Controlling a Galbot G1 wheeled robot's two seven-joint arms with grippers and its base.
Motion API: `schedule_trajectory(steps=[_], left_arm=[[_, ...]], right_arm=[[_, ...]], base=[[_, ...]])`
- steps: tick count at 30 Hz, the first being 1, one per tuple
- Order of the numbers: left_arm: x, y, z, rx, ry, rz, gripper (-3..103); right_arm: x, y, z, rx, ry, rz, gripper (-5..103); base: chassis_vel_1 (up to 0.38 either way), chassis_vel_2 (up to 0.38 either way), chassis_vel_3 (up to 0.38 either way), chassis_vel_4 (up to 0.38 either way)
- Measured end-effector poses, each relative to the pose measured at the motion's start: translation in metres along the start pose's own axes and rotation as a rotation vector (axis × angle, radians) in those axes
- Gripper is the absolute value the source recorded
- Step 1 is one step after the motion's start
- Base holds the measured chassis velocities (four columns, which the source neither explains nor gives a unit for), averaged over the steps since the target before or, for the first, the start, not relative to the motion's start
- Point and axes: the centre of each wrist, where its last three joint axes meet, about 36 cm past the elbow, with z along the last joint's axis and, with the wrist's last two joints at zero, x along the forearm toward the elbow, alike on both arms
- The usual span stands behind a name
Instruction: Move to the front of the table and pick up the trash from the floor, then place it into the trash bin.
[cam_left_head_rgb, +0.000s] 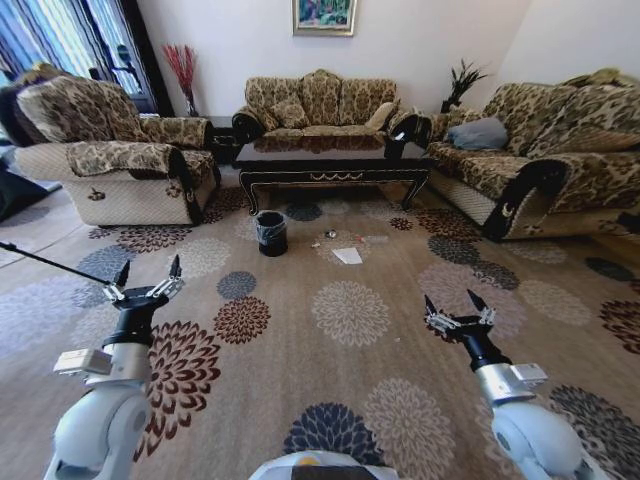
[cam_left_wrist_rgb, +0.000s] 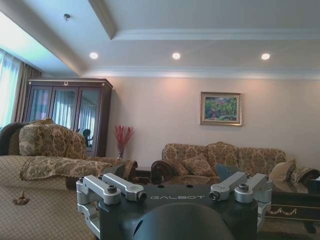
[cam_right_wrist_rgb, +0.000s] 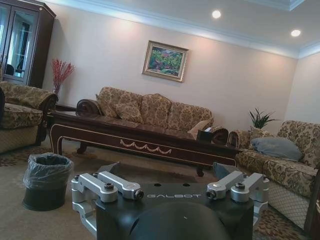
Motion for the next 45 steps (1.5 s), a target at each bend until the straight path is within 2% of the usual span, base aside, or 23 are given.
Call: schedule_trajectory(steps=[11, 21, 45], left_arm=[[-0.002, -0.002, 0.007, 0.010, 0.011, -0.003, 100], [-0.001, -0.003, 0.008, 0.015, 0.012, -0.007, 100], [0.000, -0.004, 0.007, 0.029, 0.005, -0.018, 100]], right_arm=[[0.003, -0.001, 0.005, -0.034, -0.058, 0.016, 100], [0.004, -0.003, 0.016, -0.015, -0.096, 0.024, 100], [0.004, -0.006, 0.029, -0.029, -0.139, -0.009, 100]], base=[[0.000, 0.000, 0.000, 0.000], [0.000, 0.000, 0.000, 0.000], [0.000, 0.000, 0.000, 0.000]])
